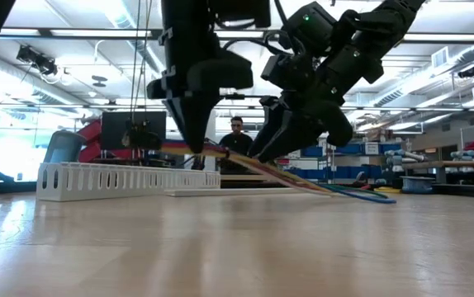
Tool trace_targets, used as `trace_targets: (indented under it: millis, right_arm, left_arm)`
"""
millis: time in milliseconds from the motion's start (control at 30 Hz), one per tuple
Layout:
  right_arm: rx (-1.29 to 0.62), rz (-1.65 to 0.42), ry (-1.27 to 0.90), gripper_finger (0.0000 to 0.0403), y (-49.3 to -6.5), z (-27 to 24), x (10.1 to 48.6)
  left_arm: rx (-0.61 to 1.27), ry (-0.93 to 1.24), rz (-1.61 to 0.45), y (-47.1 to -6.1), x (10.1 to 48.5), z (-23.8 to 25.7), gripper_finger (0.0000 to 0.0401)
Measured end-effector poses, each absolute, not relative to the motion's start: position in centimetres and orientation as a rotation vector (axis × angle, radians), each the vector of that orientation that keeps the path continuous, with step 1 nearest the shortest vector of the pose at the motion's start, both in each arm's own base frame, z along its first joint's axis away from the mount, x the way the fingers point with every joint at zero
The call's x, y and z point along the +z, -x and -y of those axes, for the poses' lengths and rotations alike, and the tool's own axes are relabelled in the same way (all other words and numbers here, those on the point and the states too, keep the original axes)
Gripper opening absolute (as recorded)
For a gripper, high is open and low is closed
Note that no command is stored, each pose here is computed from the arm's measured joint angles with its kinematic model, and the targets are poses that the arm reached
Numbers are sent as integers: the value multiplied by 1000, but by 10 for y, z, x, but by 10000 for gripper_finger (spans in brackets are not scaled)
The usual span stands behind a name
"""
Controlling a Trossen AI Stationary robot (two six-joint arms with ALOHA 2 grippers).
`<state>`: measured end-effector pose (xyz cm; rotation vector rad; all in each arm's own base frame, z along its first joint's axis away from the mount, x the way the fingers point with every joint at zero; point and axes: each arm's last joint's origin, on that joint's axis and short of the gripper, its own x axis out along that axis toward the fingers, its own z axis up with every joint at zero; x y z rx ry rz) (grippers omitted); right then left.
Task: Ziptie cables
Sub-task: Put the ziptied cable wires into the white cable duct
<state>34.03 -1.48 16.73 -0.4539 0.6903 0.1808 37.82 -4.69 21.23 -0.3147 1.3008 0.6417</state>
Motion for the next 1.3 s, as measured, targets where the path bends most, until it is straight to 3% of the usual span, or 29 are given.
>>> trace_targets:
  millis: [167,433,600,1000,1300]
  right_arm:
    - [183,-704,441,178,-339,15,166]
    - [139,-689,456,247,-341,15,168]
    - [132,-632,463,269,-345,10,173]
    - [111,-627,469,245,-347,9,171]
    - [13,-766,482,210,-345,18,150]
  left_arm:
    - [656,288,-1301,-378,221,47,17]
    - [620,273,-1313,-378,220,51,17]
    - [595,266,-1322,-378,220,51,17]
    - [550,254,-1267,-384,231,58,17]
    - [534,199,-1237,-385,247,69,17]
